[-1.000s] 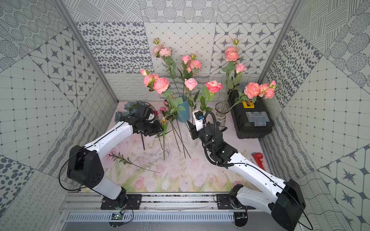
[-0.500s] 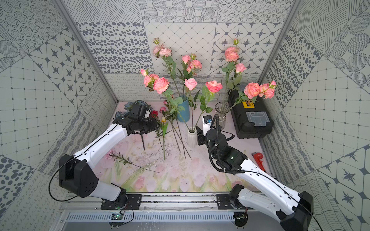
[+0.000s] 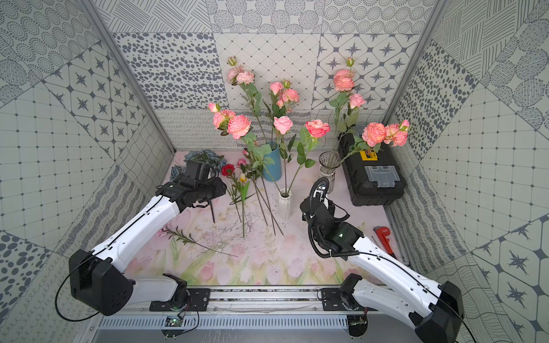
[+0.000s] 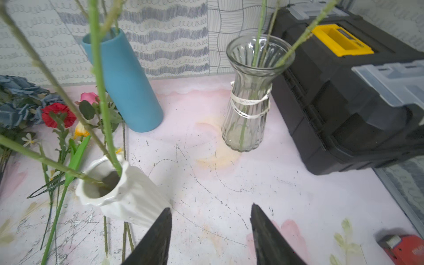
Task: Place the pink flowers into the vase
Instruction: Reset both arms
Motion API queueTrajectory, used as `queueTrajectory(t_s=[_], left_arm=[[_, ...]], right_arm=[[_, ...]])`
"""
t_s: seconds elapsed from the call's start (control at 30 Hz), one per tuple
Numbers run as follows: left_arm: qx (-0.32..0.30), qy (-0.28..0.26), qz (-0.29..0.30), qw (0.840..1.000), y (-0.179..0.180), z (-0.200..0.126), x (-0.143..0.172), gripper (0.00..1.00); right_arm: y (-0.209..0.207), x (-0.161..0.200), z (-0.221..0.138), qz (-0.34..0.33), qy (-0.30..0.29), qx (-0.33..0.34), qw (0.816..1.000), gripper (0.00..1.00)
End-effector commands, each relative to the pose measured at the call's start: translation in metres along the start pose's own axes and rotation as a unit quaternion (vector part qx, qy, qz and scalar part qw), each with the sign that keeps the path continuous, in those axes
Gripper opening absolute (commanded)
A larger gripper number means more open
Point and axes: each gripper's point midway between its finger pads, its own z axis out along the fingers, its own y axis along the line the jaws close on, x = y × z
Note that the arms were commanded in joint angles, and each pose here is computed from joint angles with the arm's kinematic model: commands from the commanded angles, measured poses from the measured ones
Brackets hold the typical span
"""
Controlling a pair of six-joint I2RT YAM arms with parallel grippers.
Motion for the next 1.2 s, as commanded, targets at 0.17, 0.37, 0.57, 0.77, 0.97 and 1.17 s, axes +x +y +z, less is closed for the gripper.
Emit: queueTrajectory(t_s=[0.17, 0.37, 0.57, 0.77, 0.97, 1.17], left_arm=[[-0.185, -0.089, -0.04, 0.978, 0.081, -0.031, -0.004, 0.58], [-0.226, -0.13, -0.058, 0.964, 0.103, -0.052, -0.007, 0.77], [-0.251, -0.144, -0.069, 0.955, 0.116, -0.059, -0.007, 0.98], [-0.27, -0.139, -0.073, 0.95, 0.125, -0.059, -0.009, 0.99], [-0.278, -0.131, -0.066, 0.949, 0.129, -0.057, -0.011, 0.98], [-0.288, -0.108, -0.039, 0.951, 0.122, -0.052, -0.019, 0.99]], right_arm=[[-0.053, 0.007, 0.007, 0.062, 0.026, 0.097, 0.993, 0.7], [-0.079, 0.006, 0.009, 0.081, 0.035, 0.131, 0.987, 0.87], [-0.096, 0.004, 0.015, 0.099, 0.046, 0.151, 0.982, 0.98], [-0.106, 0.004, 0.021, 0.121, 0.057, 0.156, 0.979, 0.98], [-0.107, -0.005, 0.021, 0.134, 0.049, 0.151, 0.978, 0.98], [-0.11, -0.017, 0.014, 0.132, 0.039, 0.156, 0.978, 0.98]])
